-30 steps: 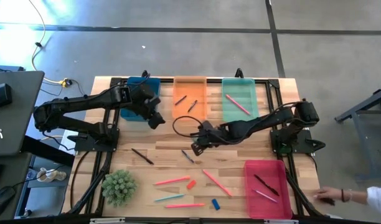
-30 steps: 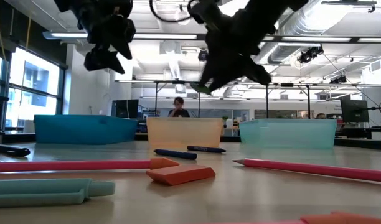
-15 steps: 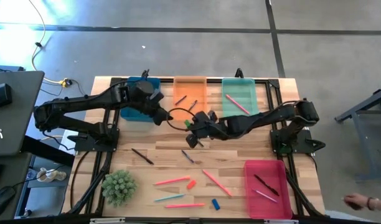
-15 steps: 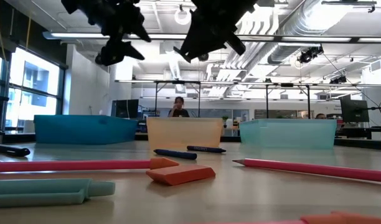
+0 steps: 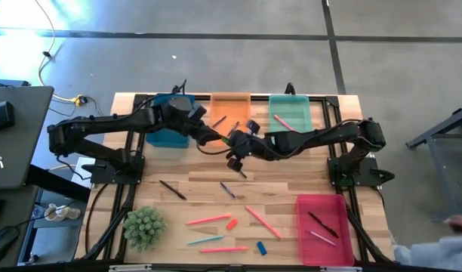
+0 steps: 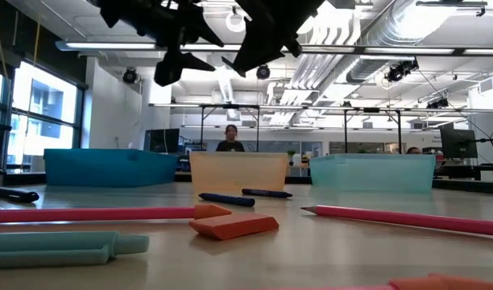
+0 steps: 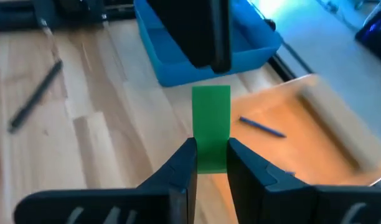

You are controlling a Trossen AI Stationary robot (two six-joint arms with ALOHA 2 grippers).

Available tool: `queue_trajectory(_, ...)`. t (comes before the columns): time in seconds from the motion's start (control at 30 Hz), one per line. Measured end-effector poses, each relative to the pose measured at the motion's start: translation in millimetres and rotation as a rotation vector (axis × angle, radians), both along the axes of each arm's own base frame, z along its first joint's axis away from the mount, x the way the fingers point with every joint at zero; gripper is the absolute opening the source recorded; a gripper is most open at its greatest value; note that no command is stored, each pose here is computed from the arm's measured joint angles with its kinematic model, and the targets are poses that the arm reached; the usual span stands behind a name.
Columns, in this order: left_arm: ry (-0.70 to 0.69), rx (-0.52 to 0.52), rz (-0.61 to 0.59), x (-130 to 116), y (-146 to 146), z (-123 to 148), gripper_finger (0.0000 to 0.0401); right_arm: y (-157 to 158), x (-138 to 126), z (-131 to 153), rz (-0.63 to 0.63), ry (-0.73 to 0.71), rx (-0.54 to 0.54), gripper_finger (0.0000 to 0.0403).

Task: Sort crayons/erasers/pens/pencils in bins
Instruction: Put the green eraser into the dark blue bin

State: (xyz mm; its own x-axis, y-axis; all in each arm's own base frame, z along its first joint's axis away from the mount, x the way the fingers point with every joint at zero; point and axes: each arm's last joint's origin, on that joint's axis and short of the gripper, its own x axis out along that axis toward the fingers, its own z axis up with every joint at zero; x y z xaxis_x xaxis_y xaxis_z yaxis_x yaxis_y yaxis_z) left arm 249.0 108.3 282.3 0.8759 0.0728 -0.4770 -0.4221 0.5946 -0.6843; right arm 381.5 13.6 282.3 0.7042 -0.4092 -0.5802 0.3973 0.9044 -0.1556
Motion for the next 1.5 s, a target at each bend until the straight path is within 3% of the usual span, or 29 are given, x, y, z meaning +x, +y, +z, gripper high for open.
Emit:
queue_trajectory(0.17,-0.01,-0.015,0.009,10,4,-7,0.0202,-2,0,0,0.031,0.045,-0.098,0.0055)
queue_trajectory(0.47,-0.012,-0.038,0.019,23,11,-20,0.0197,-10,0,1,0.029,0.07,-0.153,0.0055)
queue_trajectory(1.1,-0.054,-0.012,0.021,28,14,-20,0.0056,-11,0,0,0.054,0.082,-0.16,0.0055)
queue_trajectory(1.5,-0.056,-0.02,0.014,28,13,-20,0.0039,-12,0,0,0.029,0.083,-0.178,0.0055)
